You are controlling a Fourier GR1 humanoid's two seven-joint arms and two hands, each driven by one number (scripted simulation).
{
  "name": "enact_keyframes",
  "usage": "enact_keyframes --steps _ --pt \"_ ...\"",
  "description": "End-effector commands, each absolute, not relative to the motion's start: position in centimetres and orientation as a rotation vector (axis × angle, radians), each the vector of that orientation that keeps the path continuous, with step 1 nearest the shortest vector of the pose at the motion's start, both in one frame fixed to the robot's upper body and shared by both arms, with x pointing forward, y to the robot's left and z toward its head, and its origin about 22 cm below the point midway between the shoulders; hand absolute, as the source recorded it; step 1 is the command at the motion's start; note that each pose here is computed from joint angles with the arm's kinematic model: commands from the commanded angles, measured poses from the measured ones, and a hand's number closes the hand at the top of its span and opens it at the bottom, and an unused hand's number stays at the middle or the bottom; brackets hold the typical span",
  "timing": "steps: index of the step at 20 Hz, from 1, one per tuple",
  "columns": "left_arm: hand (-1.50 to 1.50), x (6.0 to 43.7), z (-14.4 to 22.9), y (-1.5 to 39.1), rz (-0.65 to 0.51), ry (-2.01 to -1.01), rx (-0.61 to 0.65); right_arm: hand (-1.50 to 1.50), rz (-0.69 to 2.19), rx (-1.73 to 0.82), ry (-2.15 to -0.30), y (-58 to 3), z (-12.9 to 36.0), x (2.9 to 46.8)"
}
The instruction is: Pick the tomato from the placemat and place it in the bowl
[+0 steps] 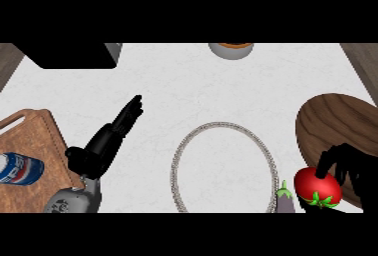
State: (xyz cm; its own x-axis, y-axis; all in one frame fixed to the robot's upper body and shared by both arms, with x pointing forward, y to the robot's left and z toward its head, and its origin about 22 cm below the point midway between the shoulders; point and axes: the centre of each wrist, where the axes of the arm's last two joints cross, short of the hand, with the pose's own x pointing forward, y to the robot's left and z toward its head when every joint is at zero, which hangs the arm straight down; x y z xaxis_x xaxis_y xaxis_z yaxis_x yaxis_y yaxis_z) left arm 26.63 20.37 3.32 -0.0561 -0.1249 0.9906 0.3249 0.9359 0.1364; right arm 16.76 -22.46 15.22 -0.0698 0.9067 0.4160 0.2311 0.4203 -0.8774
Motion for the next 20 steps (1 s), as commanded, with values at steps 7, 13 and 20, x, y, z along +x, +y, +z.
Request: enact_keyframes --steps 7,13,20 --pt "0.0 26.8 3.6 21.9 -0.387 -1.577 -0.181 1.5 0.705 -1.308 -1.481 -29.2 14.2 21.8" --pt "0.0 26.1 1.5 21.5 -0.376 -1.577 -0.17 1.5 0.713 -1.374 -1.456 -33.2 11.7 24.8" --pt "0.0 27.0 3.0 19.4 -0.383 -1.592 -0.168 1.5 0.785 -1.022 -1.145 -38.9 9.5 27.7"
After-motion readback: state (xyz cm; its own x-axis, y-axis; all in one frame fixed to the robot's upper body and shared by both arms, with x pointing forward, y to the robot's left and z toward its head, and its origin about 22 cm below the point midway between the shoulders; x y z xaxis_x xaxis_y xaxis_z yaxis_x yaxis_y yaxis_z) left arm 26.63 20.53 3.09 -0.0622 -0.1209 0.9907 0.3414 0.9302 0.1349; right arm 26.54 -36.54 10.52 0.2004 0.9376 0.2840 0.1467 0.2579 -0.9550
